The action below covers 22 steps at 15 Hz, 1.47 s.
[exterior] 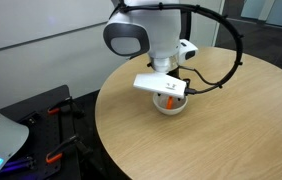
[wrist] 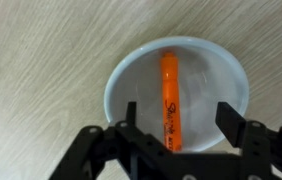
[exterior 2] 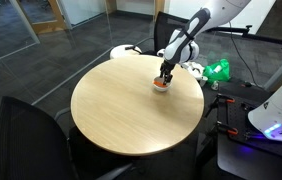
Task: Remove the orange marker from the white bowl and place it on the table
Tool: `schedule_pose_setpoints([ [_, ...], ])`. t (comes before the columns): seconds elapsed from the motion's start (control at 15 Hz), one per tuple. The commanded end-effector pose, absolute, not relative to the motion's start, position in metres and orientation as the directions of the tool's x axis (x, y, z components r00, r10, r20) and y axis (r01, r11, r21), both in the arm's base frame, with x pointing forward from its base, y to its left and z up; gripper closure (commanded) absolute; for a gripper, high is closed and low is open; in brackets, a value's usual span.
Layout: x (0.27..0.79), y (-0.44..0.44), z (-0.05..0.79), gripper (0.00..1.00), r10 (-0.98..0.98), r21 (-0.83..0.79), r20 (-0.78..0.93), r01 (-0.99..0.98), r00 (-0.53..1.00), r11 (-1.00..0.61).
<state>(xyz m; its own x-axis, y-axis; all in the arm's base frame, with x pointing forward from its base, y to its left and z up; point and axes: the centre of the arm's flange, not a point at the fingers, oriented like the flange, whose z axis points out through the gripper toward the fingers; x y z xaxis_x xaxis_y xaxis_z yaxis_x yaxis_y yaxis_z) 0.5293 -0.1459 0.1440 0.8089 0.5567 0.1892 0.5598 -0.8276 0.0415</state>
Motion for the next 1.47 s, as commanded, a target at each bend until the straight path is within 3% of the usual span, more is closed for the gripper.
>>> schedule_pose_setpoints([
  [0.0, 0.537, -0.148, 0.136, 0.27, 0.568, 0.062, 0.214, 0.569, 0.795, -0.820],
  [0.2, 0.542, -0.145, 0.132, 0.36, 0.572, 0.057, 0.214, 0.574, 0.792, -0.817],
  [0.33, 0.545, -0.143, 0.129, 0.31, 0.576, 0.053, 0.214, 0.579, 0.789, -0.813],
  [0.47, 0.547, -0.141, 0.126, 0.34, 0.579, 0.049, 0.214, 0.583, 0.787, -0.811],
  [0.8, 0.552, -0.136, 0.121, 0.80, 0.614, 0.053, 0.215, 0.619, 0.759, -0.784],
  [1.0, 0.550, -0.135, 0.122, 0.99, 0.624, 0.056, 0.216, 0.628, 0.751, -0.776],
  [1.4, 0.543, -0.129, 0.141, 0.95, 0.600, 0.066, 0.209, 0.601, 0.772, -0.797],
])
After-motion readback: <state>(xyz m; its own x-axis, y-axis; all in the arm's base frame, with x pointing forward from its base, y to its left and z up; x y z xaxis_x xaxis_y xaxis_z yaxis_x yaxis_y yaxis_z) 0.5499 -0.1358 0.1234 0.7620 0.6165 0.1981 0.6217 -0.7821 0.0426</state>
